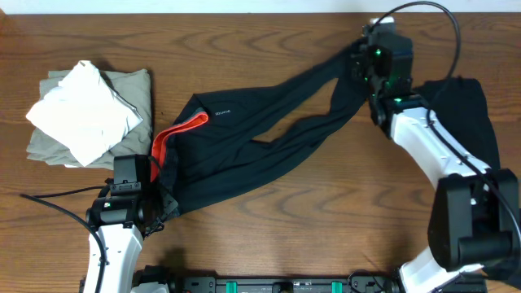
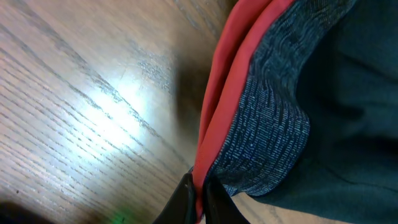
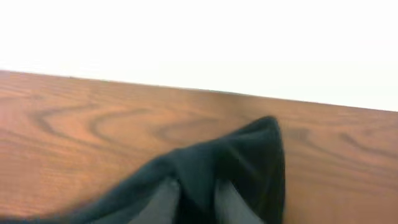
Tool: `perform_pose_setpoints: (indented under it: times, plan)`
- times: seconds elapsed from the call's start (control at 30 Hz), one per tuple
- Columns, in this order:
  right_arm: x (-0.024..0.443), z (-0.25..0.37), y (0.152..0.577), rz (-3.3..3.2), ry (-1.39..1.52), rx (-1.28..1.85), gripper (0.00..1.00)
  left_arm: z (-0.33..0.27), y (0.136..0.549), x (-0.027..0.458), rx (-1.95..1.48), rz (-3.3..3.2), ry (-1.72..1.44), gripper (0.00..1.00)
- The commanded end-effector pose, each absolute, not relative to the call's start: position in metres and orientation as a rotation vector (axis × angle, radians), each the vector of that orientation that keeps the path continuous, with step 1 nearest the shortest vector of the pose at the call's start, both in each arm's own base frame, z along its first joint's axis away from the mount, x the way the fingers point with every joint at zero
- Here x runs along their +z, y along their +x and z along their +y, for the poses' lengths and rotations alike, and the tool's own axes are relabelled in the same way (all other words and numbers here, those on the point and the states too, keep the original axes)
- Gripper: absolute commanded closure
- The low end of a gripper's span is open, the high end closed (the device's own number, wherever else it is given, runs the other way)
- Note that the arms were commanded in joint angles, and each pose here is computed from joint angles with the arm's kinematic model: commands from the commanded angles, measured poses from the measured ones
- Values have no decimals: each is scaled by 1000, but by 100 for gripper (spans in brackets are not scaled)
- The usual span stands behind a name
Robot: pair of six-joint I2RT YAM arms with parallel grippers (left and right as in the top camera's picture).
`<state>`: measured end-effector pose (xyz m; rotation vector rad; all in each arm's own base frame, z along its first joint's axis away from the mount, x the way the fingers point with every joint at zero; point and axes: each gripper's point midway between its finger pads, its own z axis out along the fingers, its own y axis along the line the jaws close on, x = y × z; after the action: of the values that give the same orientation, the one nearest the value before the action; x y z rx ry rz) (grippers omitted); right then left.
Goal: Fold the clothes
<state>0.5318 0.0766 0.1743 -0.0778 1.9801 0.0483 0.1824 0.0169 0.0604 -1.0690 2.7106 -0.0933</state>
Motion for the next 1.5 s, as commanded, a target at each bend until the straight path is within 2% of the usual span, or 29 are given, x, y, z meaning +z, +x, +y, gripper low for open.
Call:
perform_pose_setpoints:
  times: [0.0,0.03,0.07,0.2,0.4,0.67,1.13,1.17,1.2,1.23,1.3,1.37,1.43,1.47]
  plan:
    - [136,87,541,2014,-100,43,54,20,186,66,-83,2700,-1052,92]
    - [127,90,543,2021,-108,51,25,20,186,65,-83,2700,-1052,93]
    - [115,93,543,2040,-121,62,1,20,186,65,-83,2701,-1053,93]
    - [74,80,530,2183,-117,6,1,20,186,66,-83,2700,-1052,93]
    - [46,39,505,2355,-48,-106,1,20,186,66,-83,2699,-1052,93]
    - [24,53,488,2457,-98,39,3,20,187,66,-84,2697,-1050,92]
    - [-25,56,484,2531,-20,67,9,20,186,66,-84,2698,-1051,92]
    - [-27,56,485,2530,-20,67,10,20,187,66,-84,2697,-1051,92]
    - [-27,56,485,2530,-20,66,16,20,187,66,-84,2697,-1051,93]
    - [-28,56,484,2532,-20,65,28,20,187,66,-84,2697,-1051,92]
    - [-28,55,481,2547,-19,62,63,20,187,66,-84,2697,-1051,92]
    - [-28,49,473,2585,-8,35,87,20,187,66,-84,2697,-1051,92]
    - [-24,41,459,2639,7,-7,99,20,187,66,-84,2696,-1050,92]
    - [-19,37,450,2668,11,-25,99,20,187,66,-84,2696,-1050,92]
